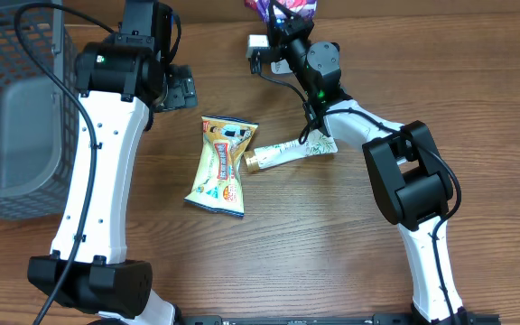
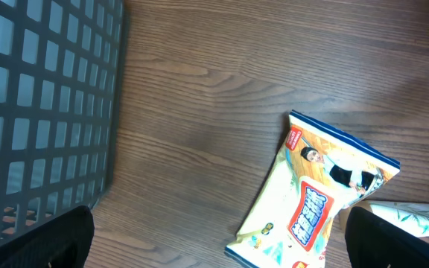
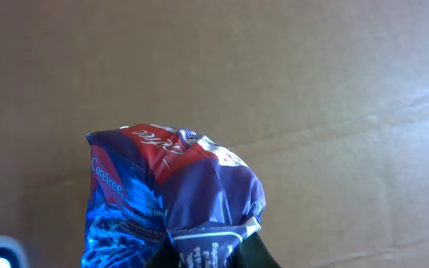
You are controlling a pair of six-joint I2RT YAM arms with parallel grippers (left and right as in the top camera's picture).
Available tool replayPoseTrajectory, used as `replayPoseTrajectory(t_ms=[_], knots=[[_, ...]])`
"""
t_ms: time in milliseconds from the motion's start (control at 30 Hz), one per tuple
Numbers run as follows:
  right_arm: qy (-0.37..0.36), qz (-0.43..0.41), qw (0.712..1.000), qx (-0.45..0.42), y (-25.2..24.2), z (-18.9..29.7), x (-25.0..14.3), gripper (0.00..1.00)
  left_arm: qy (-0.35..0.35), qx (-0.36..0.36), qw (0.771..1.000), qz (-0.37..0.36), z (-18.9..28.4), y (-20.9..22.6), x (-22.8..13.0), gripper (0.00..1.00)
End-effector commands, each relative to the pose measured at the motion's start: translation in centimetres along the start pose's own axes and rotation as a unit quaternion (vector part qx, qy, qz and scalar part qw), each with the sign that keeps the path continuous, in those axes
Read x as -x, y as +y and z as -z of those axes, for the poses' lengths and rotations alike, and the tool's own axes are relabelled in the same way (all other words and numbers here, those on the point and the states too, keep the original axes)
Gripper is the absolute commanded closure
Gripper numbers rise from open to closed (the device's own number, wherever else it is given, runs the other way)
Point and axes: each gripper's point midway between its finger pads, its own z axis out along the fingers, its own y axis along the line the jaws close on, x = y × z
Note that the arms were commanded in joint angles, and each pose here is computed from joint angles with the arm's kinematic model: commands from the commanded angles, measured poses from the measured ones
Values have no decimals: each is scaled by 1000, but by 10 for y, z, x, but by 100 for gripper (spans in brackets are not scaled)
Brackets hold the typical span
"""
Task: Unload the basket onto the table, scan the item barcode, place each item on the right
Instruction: 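Carry the purple package right and place it at the table edge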
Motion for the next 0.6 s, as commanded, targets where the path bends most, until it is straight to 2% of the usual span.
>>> replayPoseTrajectory(t_ms=[0,233,567], knots=[[-10,9,1000,-13,-7,-5,0,96,1,-1,1000,-8,-1,1,0,0],[-16,-3,1000,-2,18,-4,-2,96,1,-1,1000,-8,-1,1,0,0],[-22,-1,1000,-16,12,-3,-5,96,1,-1,1000,-8,-1,1,0,0]])
